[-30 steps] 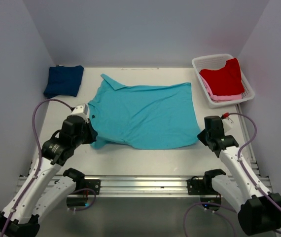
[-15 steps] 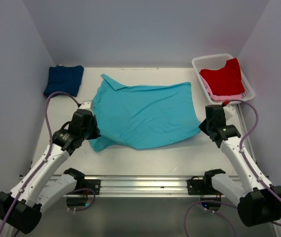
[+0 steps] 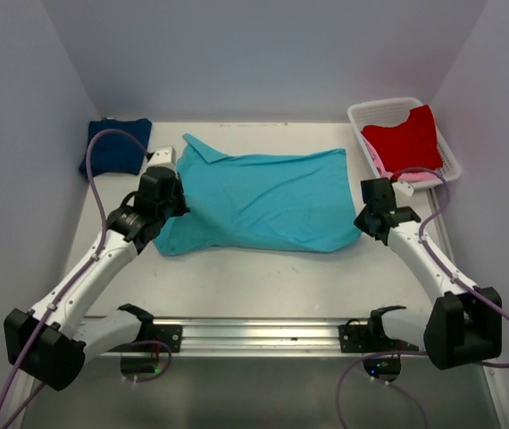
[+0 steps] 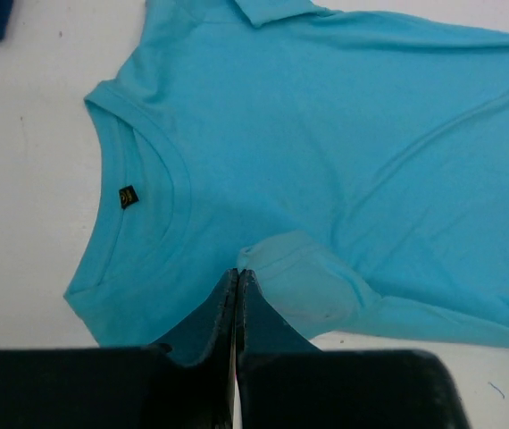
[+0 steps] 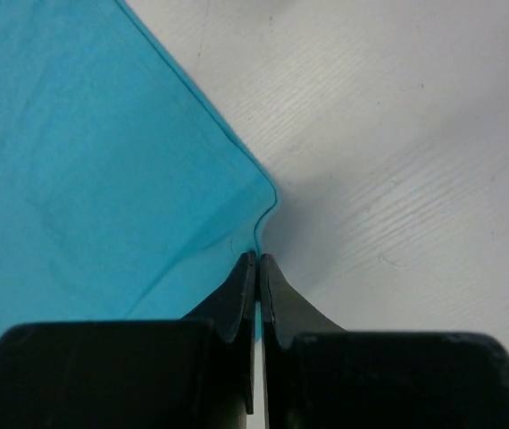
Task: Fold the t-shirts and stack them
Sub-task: Fold the tshirt
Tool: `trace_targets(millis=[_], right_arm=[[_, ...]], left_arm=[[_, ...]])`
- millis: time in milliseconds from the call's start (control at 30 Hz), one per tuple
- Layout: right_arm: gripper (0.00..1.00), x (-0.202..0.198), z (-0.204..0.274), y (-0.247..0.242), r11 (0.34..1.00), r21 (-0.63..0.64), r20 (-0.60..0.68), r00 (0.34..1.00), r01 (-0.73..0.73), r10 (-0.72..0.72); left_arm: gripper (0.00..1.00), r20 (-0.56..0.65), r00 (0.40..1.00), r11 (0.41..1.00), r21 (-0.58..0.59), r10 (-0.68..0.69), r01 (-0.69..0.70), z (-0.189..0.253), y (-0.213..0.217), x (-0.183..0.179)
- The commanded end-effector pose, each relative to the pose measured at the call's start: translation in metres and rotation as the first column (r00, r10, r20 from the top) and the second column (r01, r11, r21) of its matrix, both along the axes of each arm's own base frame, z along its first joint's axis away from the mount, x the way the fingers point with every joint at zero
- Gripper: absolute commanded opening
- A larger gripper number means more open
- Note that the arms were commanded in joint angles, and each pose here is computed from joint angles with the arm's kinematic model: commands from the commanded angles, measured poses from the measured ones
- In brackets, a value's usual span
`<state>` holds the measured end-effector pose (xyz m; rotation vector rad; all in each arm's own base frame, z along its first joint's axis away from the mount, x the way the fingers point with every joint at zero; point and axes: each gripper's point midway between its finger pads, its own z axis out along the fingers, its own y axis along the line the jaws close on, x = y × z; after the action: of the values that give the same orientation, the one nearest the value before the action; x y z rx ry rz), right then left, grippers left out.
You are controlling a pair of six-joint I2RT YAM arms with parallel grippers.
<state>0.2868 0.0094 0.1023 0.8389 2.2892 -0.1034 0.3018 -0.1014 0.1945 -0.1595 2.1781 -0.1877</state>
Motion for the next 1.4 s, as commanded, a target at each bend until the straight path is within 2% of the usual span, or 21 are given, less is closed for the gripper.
trace_targets(millis=[0,200,267,300,333,400,433,533,567,700,733,767,800,900,933,1000,1033,1067,1200,1267,1367], right_arm=[[0.0,0.033,0.025,-0.004,0.999,-0.027,0.09,0.996,0.021,-0.018],[0.0,0.054,0.025,-0.001,0.999,-0.041,0.075,0.997,0.02,-0.017],[0.0,0.058,0.02,-0.001,0.999,-0.041,0.057,0.998,0.02,-0.017],[0.0,0.058,0.019,0.0,0.999,-0.038,0.054,0.998,0.019,-0.017],[0.0,0.059,0.016,0.002,0.999,-0.032,0.049,0.999,0.017,-0.015],[0.0,0.058,0.01,0.003,1.0,-0.025,0.045,0.999,0.016,-0.015],[0.0,0.058,0.009,0.004,1.0,-0.02,0.044,0.999,0.014,-0.013],[0.0,0.056,0.004,0.005,1.0,-0.007,0.039,0.999,0.014,-0.014],[0.0,0.056,0.004,0.007,1.0,-0.002,0.036,0.999,0.008,-0.008],[0.0,0.057,0.005,0.008,1.0,0.006,0.048,0.999,0.006,-0.006],[0.0,0.056,0.004,0.009,1.0,0.007,0.044,0.999,0.003,-0.003],[0.0,0.056,0.004,0.01,1.0,0.012,0.045,0.999,0.001,-0.002],[0.0,0.055,0.003,0.009,1.0,0.011,0.04,0.999,0.0,0.0],[0.0,0.055,0.001,0.009,1.0,0.012,0.039,0.999,-0.003,0.003],[0.0,0.054,0.0,0.01,1.0,0.013,0.036,0.999,-0.004,0.004],[0.0,0.053,-0.001,0.01,1.0,0.015,0.037,0.999,-0.004,0.004],[0.0,0.052,-0.003,0.01,1.0,0.014,0.032,0.999,-0.005,0.005],[0.0,0.052,-0.003,0.01,1.0,0.014,0.032,0.999,-0.007,0.006],[0.0,0.052,-0.007,0.009,1.0,0.012,0.03,1.0,-0.004,0.004],[0.0,0.052,-0.01,0.01,1.0,0.018,0.025,1.0,-0.005,0.005],[0.0,0.053,-0.013,0.013,1.0,0.026,0.013,1.0,-0.014,0.014]], left_arm=[[0.0,0.118,0.993,0.998,0.052,0.023,-0.03,0.025,0.001,0.033],[0.0,0.147,0.987,0.997,0.048,-0.063,0.057,0.029,-0.026,0.069],[0.0,0.242,0.96,0.99,0.03,-0.141,0.138,0.047,-0.042,0.079],[0.0,0.277,0.945,0.985,0.022,-0.171,0.172,0.049,-0.046,0.075],[0.0,0.396,0.885,0.963,-0.007,-0.245,0.27,0.075,-0.065,0.077],[0.0,0.511,0.806,0.934,-0.019,-0.299,0.358,0.093,-0.077,0.067],[0.0,0.516,0.809,0.937,-0.03,-0.283,0.347,0.092,-0.076,0.067],[0.0,0.42,0.86,0.948,-0.003,-0.288,0.319,0.073,-0.074,0.078],[0.0,0.385,0.852,0.926,0.022,-0.355,0.377,0.065,-0.083,0.076],[0.0,0.214,0.872,0.894,0.012,-0.44,0.448,0.023,-0.094,0.071],[0.0,0.193,0.85,0.866,0.003,-0.491,0.499,0.017,-0.101,0.065],[0.0,0.155,0.856,0.866,-0.004,-0.493,0.5,0.009,-0.101,0.064],[0.0,0.071,0.889,0.891,-0.017,-0.452,0.454,-0.002,-0.095,0.066],[0.0,-0.017,0.931,0.932,-0.009,-0.363,0.363,-0.013,-0.082,0.068],[0.0,-0.023,0.924,0.925,-0.012,-0.381,0.38,-0.013,-0.084,0.067],[0.0,0.019,0.872,0.872,-0.036,-0.488,0.489,-0.004,-0.099,0.056],[0.0,0.041,0.814,0.81,-0.087,-0.579,0.58,0.001,-0.114,0.041],[0.0,0.07,0.78,0.775,-0.088,-0.622,0.626,0.009,-0.118,0.028],[0.0,-0.024,0.607,0.605,-0.12,-0.794,0.787,0.0,-0.135,-0.04],[0.0,-0.086,0.588,0.594,-0.159,-0.804,0.789,-0.009,-0.13,-0.06],[0.0,-0.117,0.613,0.624,-0.16,-0.781,0.765,-0.013,-0.118,-0.072]])
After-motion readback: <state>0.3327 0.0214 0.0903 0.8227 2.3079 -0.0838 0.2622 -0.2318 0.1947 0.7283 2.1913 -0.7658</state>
